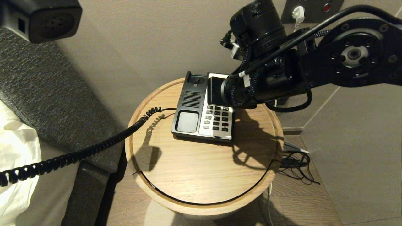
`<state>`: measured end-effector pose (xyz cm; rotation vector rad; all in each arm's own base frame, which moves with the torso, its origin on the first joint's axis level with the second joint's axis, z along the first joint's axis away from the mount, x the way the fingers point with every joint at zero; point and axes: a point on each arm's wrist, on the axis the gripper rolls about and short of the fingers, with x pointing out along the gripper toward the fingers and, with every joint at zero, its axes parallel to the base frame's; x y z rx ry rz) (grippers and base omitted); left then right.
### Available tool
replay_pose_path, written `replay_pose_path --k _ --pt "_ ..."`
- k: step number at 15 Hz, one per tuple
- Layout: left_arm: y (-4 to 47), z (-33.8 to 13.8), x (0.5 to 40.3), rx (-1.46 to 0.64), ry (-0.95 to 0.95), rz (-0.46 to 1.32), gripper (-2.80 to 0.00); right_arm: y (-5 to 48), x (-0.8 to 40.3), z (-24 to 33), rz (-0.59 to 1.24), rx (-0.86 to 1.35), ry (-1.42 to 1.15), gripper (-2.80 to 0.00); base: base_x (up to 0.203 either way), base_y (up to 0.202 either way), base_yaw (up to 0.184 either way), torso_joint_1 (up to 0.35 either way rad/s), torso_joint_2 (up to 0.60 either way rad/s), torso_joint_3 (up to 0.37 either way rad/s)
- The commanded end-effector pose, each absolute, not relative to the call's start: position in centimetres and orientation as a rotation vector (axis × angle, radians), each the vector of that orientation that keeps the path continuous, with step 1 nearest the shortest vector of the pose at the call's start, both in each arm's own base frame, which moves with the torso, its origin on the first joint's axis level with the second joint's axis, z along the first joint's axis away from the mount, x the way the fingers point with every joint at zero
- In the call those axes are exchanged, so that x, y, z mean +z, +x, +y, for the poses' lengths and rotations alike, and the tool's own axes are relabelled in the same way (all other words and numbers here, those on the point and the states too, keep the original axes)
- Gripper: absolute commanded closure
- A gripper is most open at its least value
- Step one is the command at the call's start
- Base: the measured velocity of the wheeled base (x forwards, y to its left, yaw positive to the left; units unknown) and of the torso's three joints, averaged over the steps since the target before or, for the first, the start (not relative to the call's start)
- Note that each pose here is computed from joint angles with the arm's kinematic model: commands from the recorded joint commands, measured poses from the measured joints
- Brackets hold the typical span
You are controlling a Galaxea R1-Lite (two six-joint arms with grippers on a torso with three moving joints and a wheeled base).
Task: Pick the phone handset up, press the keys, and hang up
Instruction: Dial the number
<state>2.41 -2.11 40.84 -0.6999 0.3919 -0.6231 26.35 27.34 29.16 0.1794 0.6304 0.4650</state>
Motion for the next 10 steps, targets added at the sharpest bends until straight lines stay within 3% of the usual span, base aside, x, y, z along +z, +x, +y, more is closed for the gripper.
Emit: replay_pose_path --k 1,10 --pt "2.5 -2.2 40.8 -0.619 -0.702 0.399 0.0 26.7 28.6 27.7 0.639 0.459 0.178 0.0 0.0 0.0 0.0 0.0 0.0 0.0" --pt "2.4 -2.1 40.8 -0.62 -0.704 0.396 0.0 28.3 27.8 27.0 0.65 0.417 0.174 0.0 0.0 0.0 0.0 0.0 0.0 0.0"
